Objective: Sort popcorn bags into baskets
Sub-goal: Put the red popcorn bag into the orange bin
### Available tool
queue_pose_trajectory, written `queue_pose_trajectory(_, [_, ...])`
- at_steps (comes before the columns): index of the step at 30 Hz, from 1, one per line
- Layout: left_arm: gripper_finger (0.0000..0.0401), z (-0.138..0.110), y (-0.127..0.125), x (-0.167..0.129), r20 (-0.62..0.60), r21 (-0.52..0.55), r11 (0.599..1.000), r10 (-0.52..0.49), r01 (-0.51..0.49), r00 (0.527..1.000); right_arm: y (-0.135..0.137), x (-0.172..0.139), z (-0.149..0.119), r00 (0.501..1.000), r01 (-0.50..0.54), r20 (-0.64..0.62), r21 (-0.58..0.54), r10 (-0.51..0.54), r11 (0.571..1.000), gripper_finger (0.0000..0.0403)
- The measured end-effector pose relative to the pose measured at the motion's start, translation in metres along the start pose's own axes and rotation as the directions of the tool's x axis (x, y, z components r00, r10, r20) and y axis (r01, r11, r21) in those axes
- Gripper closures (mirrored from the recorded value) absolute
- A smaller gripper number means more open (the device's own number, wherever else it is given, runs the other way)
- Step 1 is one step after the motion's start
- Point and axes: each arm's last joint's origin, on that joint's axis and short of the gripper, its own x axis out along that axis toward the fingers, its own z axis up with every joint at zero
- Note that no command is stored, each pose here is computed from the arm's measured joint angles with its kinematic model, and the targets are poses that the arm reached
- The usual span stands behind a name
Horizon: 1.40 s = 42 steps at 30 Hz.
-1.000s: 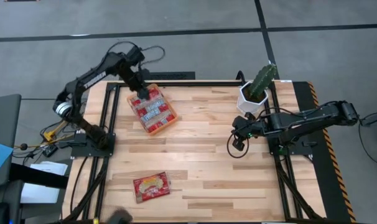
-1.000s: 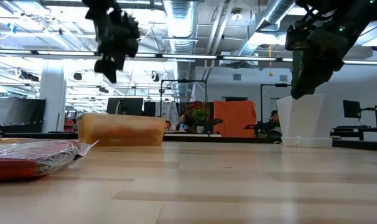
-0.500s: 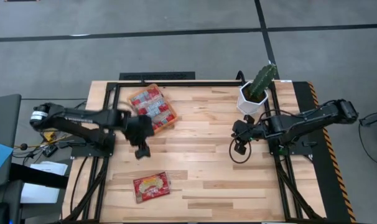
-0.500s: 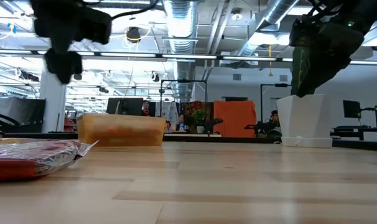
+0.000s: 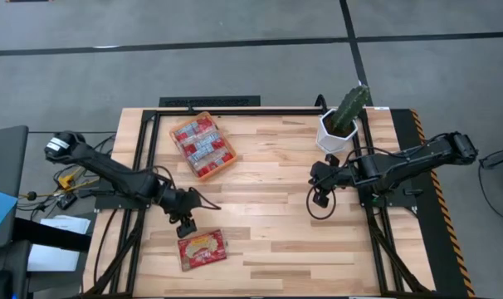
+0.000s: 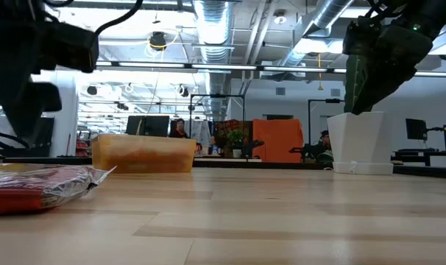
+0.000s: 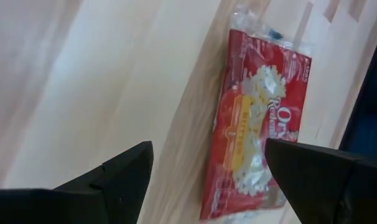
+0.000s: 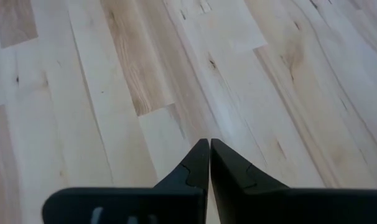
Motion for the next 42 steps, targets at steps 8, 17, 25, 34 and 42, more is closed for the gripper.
queue_pose_trajectory(8, [0.0104,-0.006,-0.005,0.028,-0.031,0.035,0.999,-0.021,0.022,0.999,0.000,0.000,-0.001,1.000,-0.017,-0.016,0.007,0.017,1.000,0.0361])
queue_pose_trajectory(17, [0.0090,-0.010,-0.008,0.068,-0.120,0.070,0.996,-0.038,0.047,0.992,0.001,0.000,-0.001,1.000,-0.021,-0.018,0.022,0.021,1.000,0.0361])
queue_pose_trajectory(25, [0.0115,-0.013,-0.007,0.096,-0.230,0.093,0.987,-0.110,0.135,0.967,0.001,0.000,-0.001,1.000,-0.021,-0.018,0.025,0.021,0.999,0.0361])
queue_pose_trajectory(34, [0.0265,-0.015,-0.002,0.102,-0.203,0.128,0.989,-0.048,0.075,0.978,0.000,0.000,-0.001,1.000,-0.020,-0.018,0.041,0.021,0.999,0.0361])
queue_pose_trajectory(42, [0.0390,-0.014,-0.002,0.104,-0.195,0.098,0.992,-0.063,0.083,0.979,0.000,0.000,-0.001,1.000,-0.019,-0.018,0.041,0.020,0.999,0.0361])
